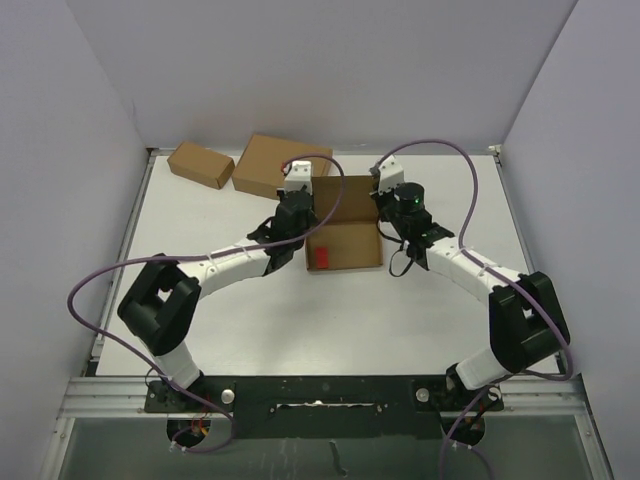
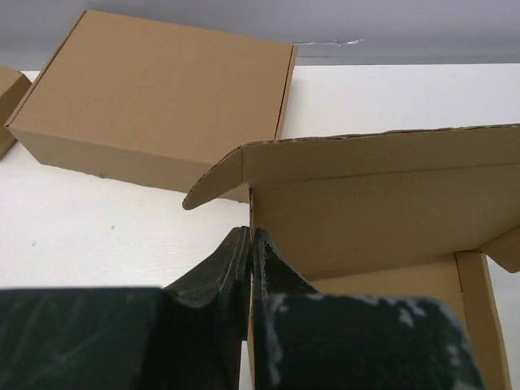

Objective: Fold the paper box

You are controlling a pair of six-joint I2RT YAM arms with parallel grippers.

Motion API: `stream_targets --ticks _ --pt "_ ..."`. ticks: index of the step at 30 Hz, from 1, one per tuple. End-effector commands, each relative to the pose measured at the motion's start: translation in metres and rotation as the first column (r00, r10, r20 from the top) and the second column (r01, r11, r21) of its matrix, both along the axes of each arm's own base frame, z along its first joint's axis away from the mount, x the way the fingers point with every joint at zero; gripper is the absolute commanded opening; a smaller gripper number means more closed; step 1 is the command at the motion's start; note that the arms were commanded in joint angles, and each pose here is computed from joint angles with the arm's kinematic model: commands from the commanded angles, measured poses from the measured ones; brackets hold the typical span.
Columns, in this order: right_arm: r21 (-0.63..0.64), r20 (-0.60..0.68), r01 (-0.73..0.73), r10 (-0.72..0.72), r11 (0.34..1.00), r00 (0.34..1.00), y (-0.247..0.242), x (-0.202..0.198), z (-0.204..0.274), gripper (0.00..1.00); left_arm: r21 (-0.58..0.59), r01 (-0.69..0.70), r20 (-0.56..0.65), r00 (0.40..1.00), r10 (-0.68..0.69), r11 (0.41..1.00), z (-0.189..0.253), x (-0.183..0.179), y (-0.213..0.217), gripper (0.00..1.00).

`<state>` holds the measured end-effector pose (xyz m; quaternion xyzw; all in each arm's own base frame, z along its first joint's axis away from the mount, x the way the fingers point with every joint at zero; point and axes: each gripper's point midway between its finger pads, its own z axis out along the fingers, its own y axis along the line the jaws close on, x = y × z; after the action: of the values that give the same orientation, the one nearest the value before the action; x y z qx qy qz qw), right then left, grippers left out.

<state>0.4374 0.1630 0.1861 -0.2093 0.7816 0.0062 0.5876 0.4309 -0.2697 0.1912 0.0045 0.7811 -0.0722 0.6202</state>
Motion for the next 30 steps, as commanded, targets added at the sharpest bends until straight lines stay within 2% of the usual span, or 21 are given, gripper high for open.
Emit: stream_targets --ticks 1,12,30 --pt "0.106 0.146 -0.142 0.125 0.984 0.981 0.039 0.0 0.025 0.0 -0.105 0.156 0.119 0.982 -0.144 0.982 0.016 -0.005 -0.044 0.0" --pt "0.154 0.092 -0.142 0.129 0.978 0.987 0.037 -0.021 -0.013 0.0 -0.094 0.158 0.075 0.986 -0.152 0.983 -0.023 -0.023 -0.039 0.0" --pt "0.205 -0.023 -0.126 0.134 0.971 0.991 0.033 -0.05 -0.029 0.05 -0.09 0.17 0.061 0.984 -0.165 0.981 -0.028 -0.043 -0.043 0.0"
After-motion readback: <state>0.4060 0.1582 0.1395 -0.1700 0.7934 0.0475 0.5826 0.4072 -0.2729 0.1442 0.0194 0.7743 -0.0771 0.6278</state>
